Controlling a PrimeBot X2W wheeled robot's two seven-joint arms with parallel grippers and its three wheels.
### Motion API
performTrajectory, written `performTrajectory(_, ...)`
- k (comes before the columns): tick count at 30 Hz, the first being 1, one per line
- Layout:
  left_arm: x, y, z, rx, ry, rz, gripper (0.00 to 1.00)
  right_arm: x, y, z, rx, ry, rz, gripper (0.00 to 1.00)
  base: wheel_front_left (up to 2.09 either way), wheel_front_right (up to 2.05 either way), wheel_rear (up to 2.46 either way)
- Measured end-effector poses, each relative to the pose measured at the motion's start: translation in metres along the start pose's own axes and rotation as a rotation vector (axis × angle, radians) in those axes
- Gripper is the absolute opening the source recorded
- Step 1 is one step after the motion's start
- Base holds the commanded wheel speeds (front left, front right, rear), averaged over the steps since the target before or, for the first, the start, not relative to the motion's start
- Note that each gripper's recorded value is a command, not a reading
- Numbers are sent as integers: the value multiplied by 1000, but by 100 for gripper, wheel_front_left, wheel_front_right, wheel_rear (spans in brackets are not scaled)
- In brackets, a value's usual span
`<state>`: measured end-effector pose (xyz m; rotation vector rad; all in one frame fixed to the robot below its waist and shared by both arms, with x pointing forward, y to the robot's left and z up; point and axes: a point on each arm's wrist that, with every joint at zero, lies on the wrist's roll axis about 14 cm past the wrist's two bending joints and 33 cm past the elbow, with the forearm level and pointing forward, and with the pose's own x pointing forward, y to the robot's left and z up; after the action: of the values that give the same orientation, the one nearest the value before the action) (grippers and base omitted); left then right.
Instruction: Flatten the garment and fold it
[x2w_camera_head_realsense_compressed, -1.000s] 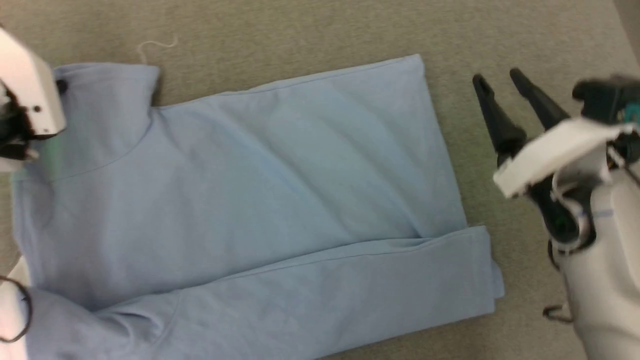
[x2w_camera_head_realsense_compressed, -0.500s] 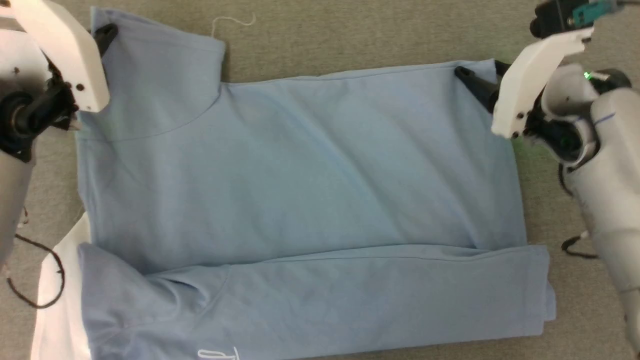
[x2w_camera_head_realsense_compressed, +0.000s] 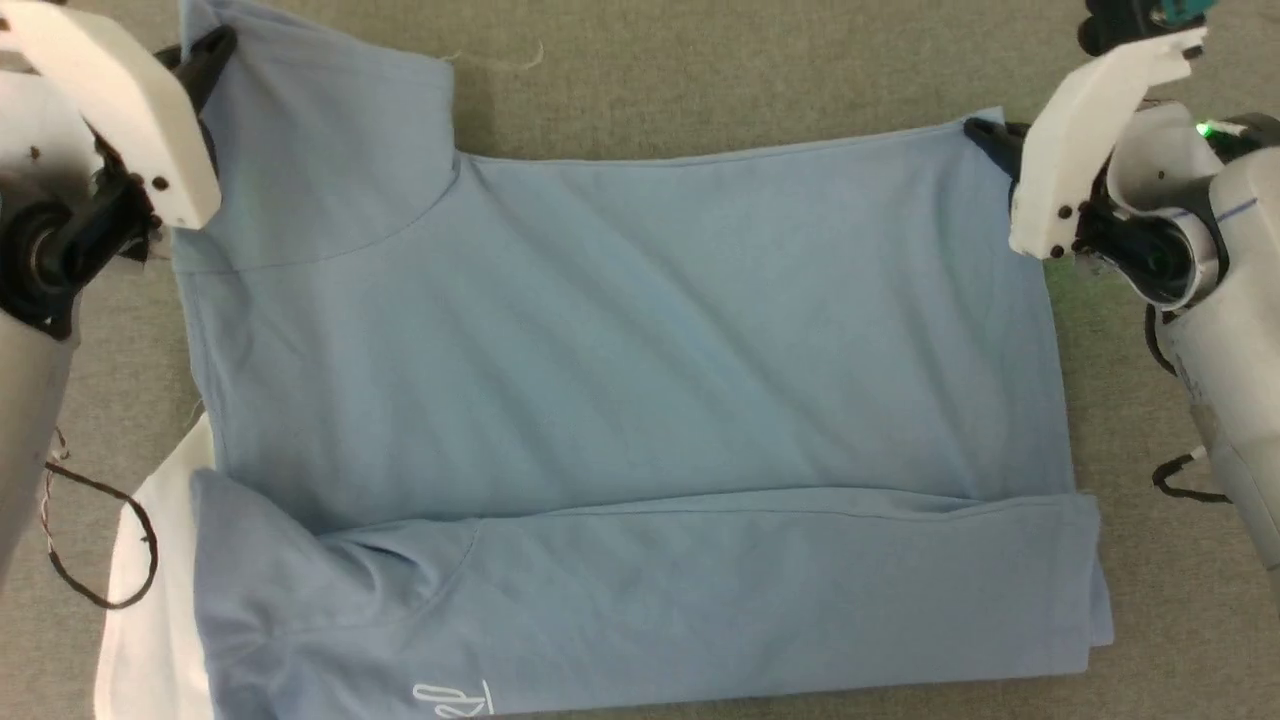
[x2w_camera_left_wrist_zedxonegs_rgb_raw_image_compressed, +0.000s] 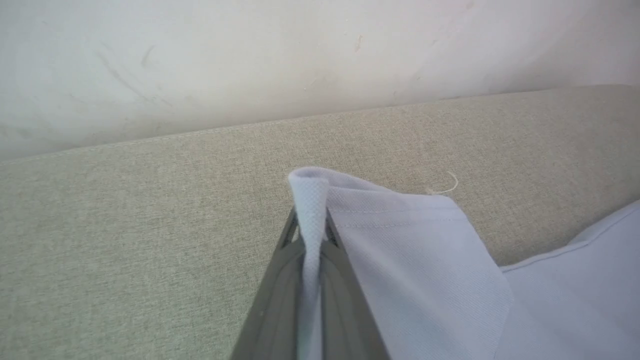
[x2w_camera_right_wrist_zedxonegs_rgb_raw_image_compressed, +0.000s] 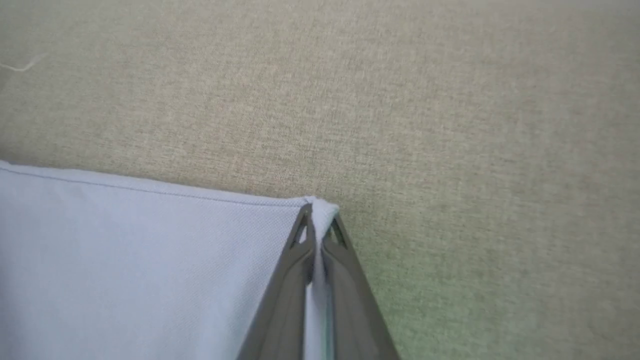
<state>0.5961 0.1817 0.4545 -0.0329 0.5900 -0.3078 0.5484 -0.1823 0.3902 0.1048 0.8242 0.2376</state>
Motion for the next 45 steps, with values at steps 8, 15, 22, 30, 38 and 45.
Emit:
performTrajectory(8,-52,7,12,-83,-169,43,0,-55,2,18,-20,-254,2,0,0,0,0)
performTrajectory(15,-113,-1,-55,-203,-171,96,0,-91,8,-67,63,-210,6,0,0,0,0)
performTrajectory(22,-168,-27,-126,-324,-92,129,0,-122,7,-117,162,-210,-22,25,0,0,0)
performTrajectory(30,-195,-29,-165,-400,-71,197,100,-140,8,-144,215,-232,-50,100,0,0,0)
performTrajectory(38,-209,-17,-135,-366,-311,281,100,-172,5,-143,215,-330,-80,100,0,0,0)
performTrajectory(45,-220,-31,-103,-244,-497,279,100,-204,-12,-111,204,-427,-133,100,0,0,0)
